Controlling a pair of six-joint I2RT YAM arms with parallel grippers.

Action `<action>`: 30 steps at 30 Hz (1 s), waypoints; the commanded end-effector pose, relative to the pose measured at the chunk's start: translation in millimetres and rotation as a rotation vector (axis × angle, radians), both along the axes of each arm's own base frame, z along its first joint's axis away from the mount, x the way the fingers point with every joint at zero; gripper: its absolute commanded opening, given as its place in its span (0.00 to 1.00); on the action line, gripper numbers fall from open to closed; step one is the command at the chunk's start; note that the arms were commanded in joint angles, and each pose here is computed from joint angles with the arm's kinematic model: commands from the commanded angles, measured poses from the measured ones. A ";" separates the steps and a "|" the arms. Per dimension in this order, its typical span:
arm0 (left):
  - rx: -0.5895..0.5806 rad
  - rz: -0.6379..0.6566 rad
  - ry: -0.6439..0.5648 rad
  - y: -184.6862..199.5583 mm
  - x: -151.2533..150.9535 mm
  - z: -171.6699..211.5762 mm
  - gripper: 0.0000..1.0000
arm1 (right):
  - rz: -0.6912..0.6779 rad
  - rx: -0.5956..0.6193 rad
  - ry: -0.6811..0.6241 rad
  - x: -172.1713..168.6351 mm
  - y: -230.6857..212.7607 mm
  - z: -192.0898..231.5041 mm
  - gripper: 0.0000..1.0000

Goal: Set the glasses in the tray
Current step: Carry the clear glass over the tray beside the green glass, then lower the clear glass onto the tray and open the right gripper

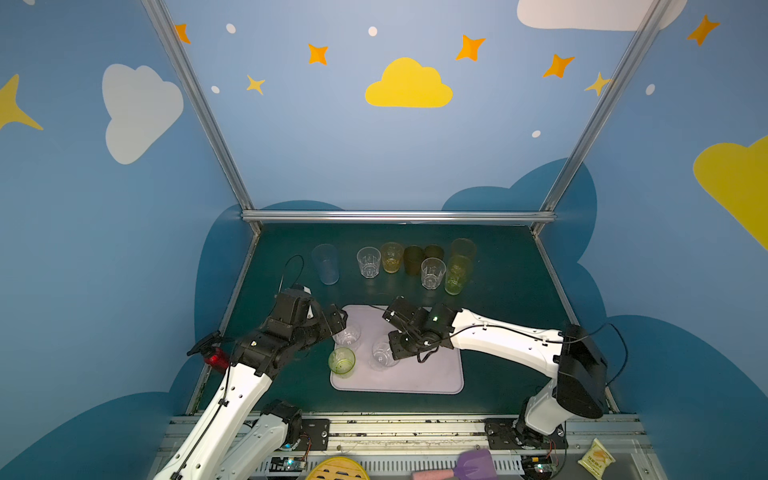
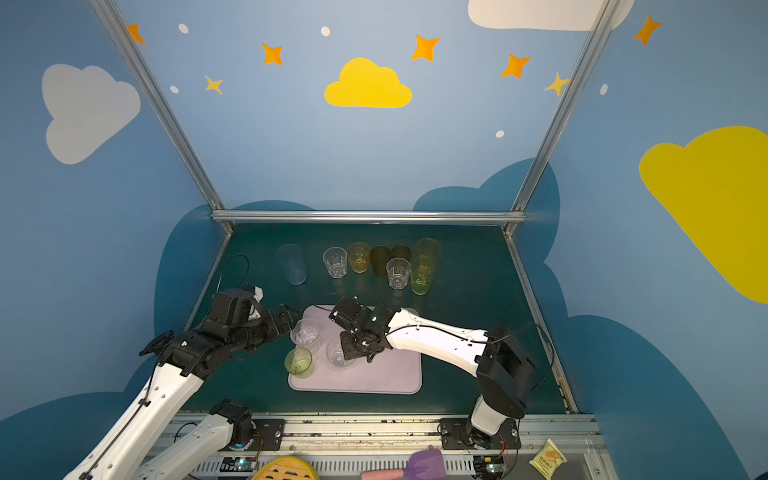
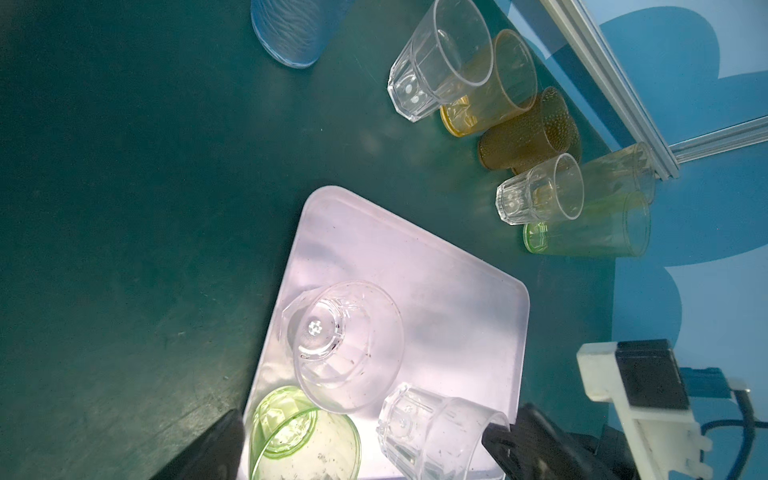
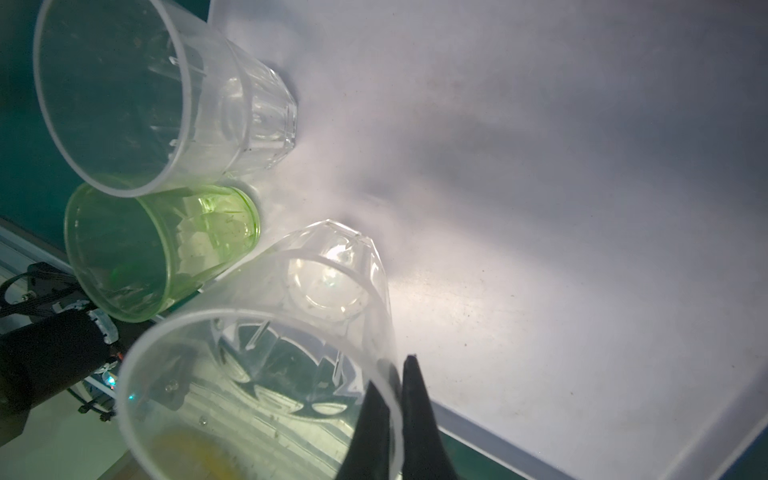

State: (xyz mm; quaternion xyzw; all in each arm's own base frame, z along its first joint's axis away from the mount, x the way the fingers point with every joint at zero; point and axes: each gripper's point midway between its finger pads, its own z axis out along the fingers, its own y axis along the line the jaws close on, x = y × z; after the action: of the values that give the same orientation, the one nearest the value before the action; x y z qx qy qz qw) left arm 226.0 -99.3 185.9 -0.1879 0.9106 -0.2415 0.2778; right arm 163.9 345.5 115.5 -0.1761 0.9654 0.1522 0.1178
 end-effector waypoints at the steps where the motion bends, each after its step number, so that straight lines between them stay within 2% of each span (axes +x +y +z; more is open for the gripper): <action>1: 0.002 0.010 0.024 3.0 -5.8 -10.1 1.00 | -0.016 0.034 -0.016 -3.2 10.8 3.7 0.00; 6: -0.004 0.017 0.019 3.7 -7.0 -15.2 1.00 | -0.019 0.019 -0.003 -9.7 16.2 -4.7 0.00; 11: 0.003 0.020 0.012 5.7 -8.6 -14.4 1.00 | -0.035 -0.048 -0.011 -9.8 12.5 -9.2 0.00; 30: 0.033 0.029 0.000 11.4 -9.3 -21.2 1.00 | 0.000 -0.089 0.017 -13.6 25.8 -16.8 0.00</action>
State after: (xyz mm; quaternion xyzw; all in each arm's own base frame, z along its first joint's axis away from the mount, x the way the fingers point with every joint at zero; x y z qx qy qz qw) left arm 215.3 -91.4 164.4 -0.1968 0.9126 -0.2288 0.2757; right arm 150.8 368.9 92.3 -0.1789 0.9721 0.1137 0.1006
